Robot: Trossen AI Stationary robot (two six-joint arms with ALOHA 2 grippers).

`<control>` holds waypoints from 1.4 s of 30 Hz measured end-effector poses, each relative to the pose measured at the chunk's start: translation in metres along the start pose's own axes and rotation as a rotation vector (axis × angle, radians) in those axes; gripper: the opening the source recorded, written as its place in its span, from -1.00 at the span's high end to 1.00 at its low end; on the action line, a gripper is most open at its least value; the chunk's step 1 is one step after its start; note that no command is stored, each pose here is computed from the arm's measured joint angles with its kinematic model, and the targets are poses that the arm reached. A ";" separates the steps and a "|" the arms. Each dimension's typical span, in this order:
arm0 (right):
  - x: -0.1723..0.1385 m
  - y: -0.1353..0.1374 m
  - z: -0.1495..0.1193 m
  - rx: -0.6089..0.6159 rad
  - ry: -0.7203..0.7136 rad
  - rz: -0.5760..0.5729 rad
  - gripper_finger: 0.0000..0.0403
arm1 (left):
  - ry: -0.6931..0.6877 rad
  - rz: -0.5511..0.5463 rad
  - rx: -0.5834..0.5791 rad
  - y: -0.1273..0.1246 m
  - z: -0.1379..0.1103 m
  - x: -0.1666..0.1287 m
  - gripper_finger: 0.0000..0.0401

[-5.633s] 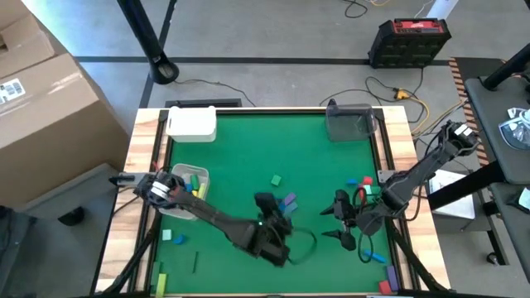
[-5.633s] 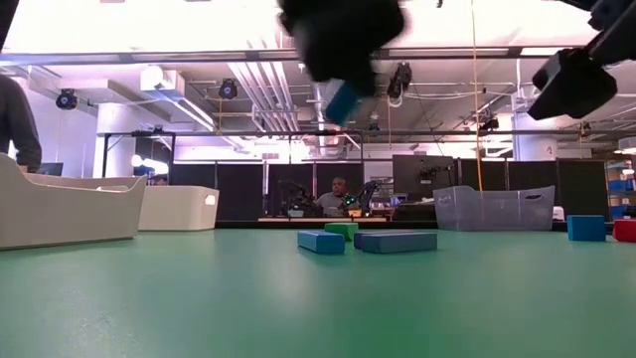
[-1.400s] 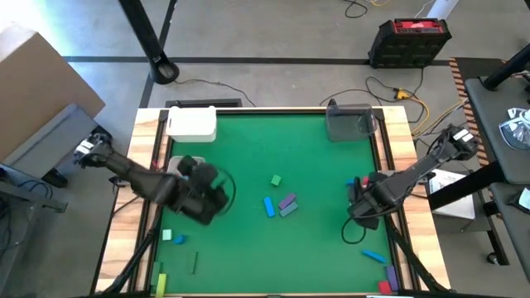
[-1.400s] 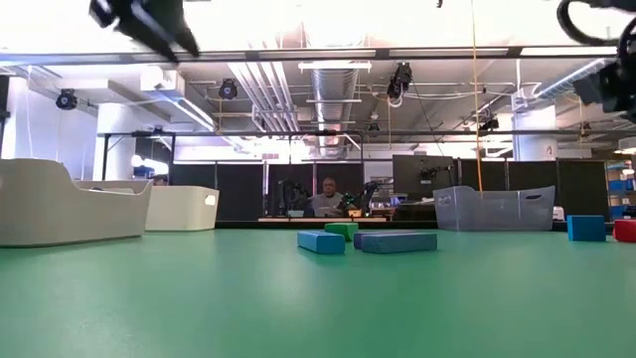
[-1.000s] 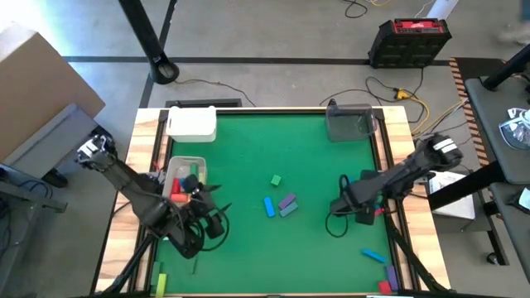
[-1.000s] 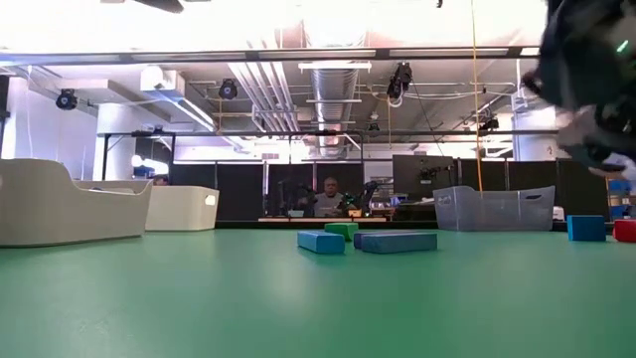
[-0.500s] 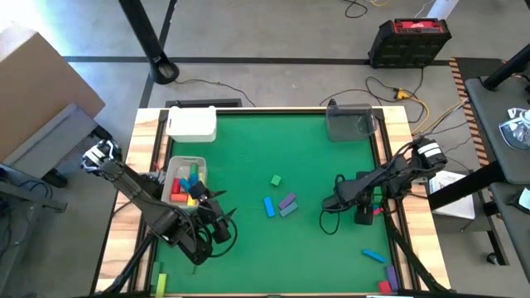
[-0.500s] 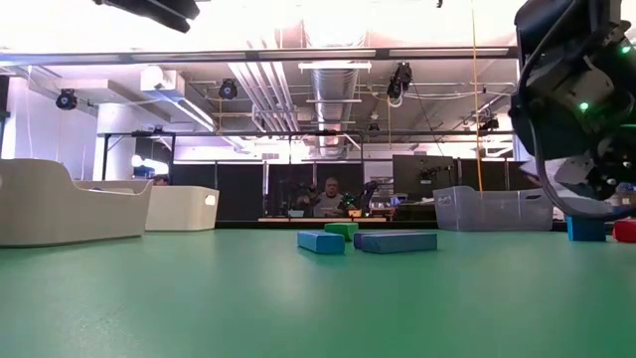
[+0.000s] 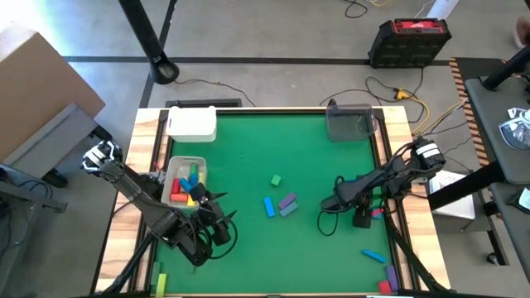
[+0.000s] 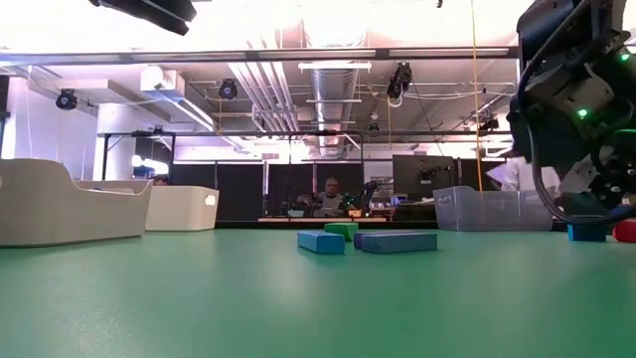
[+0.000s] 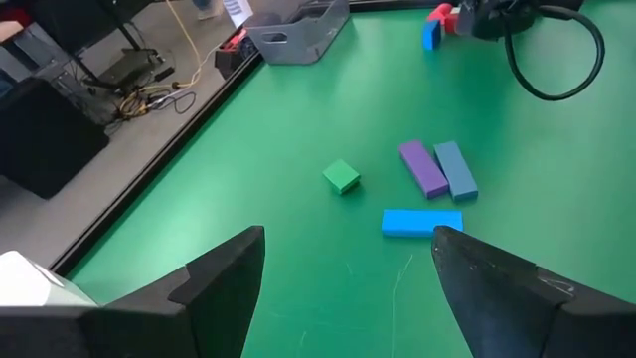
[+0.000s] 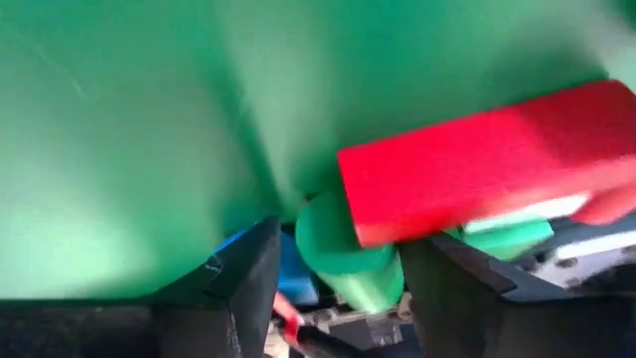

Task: Sort blocks by size
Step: Put the green cylindrical block into the gray bin

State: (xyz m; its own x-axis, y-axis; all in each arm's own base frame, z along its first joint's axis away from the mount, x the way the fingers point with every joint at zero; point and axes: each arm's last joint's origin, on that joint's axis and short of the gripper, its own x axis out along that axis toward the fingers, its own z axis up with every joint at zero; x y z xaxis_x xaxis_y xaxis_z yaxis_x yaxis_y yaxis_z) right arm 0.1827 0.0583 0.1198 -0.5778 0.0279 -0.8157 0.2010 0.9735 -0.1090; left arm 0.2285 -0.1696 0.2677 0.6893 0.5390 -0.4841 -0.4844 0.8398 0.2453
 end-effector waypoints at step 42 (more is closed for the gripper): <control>-0.128 0.062 -0.047 -0.437 -1.318 0.349 0.38 | -0.408 -0.255 0.006 -0.079 0.001 0.073 -0.40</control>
State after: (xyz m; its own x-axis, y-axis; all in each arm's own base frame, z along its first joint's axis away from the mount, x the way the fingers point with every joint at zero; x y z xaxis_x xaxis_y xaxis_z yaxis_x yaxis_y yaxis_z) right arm 0.2321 0.1256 0.2443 0.6410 0.2845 -0.7129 -0.2183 0.9580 0.1861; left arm 0.3179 -0.1962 0.2138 0.9413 0.2968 -0.1610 -0.2704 0.9482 0.1668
